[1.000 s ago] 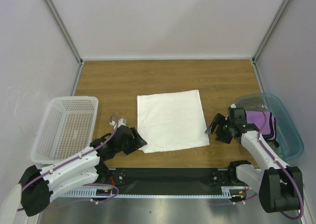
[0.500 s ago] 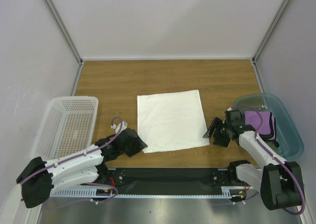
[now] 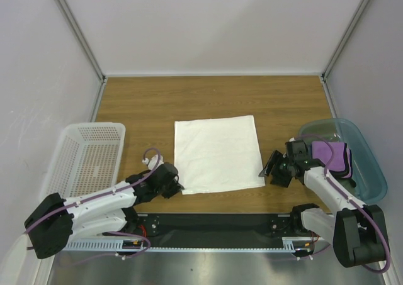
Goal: Fold and stack the towels
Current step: Fold the towel
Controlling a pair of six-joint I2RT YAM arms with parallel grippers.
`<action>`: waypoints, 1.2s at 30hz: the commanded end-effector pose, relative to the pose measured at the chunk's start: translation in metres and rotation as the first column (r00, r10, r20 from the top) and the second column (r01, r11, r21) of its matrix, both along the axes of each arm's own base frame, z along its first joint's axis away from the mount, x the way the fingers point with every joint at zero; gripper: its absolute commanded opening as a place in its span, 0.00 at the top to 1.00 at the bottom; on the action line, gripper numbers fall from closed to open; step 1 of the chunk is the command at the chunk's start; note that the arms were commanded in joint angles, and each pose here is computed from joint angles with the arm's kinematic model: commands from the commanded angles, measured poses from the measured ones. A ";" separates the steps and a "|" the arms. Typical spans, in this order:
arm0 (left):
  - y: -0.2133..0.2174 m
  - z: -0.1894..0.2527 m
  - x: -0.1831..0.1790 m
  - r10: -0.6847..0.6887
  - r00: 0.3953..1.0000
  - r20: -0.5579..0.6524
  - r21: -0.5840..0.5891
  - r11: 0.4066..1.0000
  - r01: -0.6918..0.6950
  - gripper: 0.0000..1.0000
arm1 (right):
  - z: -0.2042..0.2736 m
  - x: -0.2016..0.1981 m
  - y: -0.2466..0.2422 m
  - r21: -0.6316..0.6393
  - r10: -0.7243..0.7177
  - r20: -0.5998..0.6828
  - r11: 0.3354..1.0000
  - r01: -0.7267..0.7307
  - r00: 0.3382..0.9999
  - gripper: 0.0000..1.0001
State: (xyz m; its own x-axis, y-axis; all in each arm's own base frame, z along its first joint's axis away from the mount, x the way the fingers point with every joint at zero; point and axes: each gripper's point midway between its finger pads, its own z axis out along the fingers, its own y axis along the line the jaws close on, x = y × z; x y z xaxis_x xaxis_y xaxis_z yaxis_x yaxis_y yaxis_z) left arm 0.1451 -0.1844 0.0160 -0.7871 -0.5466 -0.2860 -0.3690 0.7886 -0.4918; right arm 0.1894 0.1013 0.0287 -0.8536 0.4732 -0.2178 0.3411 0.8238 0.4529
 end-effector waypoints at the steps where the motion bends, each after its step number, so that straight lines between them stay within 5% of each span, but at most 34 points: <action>1: 0.025 -0.005 -0.002 0.000 1.000 0.007 0.138 0.990 -0.001 1.00 | 0.000 -0.005 0.002 0.004 -0.010 -0.007 1.000 0.010 1.000 0.37; 22: 0.029 0.004 0.007 -0.012 0.999 0.053 0.180 0.984 0.002 1.00 | -0.014 -0.033 0.022 0.033 -0.007 -0.083 0.999 0.010 0.997 0.58; 36: 0.028 0.002 0.006 -0.017 0.999 0.043 0.185 0.983 0.008 1.00 | -0.018 -0.044 0.025 0.019 0.003 -0.128 1.000 0.000 0.992 0.49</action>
State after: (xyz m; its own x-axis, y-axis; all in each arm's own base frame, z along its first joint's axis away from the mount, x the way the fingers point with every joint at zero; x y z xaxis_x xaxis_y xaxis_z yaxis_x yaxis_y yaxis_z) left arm 0.1509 -0.1618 0.0173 -0.7716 -0.5042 -0.3877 -0.3568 0.8478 -0.3924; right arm 0.1612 0.1351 0.0240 -0.8710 0.4731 -0.1325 0.3563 0.7939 0.4927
